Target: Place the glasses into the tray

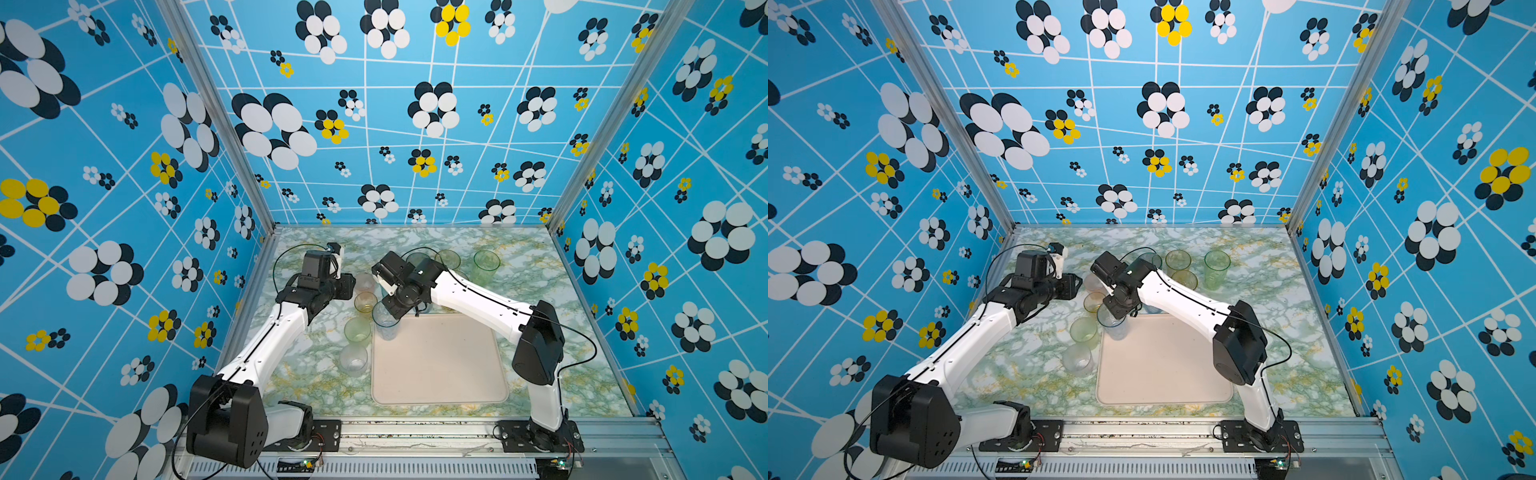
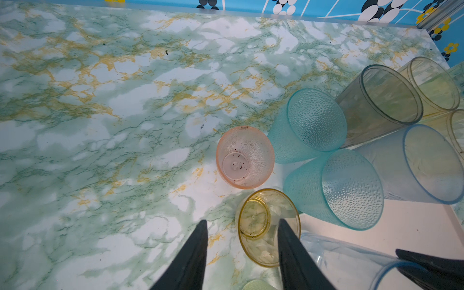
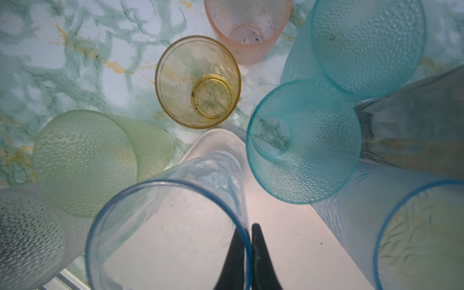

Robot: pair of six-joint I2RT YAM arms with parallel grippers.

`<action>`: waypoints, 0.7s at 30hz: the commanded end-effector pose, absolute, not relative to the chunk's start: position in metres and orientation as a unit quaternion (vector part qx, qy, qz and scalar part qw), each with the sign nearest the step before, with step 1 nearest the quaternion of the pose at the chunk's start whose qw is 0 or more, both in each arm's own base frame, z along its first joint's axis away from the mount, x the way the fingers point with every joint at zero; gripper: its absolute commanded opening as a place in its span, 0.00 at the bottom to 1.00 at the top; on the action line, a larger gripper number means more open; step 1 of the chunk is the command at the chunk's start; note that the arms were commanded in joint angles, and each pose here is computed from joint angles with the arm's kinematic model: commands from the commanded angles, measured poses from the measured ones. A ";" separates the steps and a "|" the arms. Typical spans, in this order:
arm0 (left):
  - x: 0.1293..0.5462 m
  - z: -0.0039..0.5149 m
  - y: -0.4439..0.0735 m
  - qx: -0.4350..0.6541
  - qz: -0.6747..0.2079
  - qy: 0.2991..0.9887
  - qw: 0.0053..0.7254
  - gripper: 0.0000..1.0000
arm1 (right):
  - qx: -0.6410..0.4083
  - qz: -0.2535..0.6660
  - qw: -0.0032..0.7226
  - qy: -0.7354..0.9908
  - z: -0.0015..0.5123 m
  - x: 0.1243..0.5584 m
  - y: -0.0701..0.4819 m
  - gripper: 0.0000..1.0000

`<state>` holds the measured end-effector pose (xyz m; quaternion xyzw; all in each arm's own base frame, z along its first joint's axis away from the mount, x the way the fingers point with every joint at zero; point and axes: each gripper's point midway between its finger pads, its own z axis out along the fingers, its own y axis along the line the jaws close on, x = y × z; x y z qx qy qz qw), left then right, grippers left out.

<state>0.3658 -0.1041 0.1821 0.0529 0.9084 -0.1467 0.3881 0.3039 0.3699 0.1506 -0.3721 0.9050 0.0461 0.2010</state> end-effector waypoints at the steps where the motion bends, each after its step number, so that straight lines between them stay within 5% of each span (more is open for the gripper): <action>1: 0.367 0.185 -0.104 0.060 -0.148 0.908 0.387 0.47 | -0.372 0.050 0.198 0.905 0.152 0.303 0.372 0.02; 21: 0.367 0.184 -0.104 0.061 -0.148 0.909 0.384 0.47 | -0.363 0.058 0.201 0.908 0.155 0.303 0.367 0.21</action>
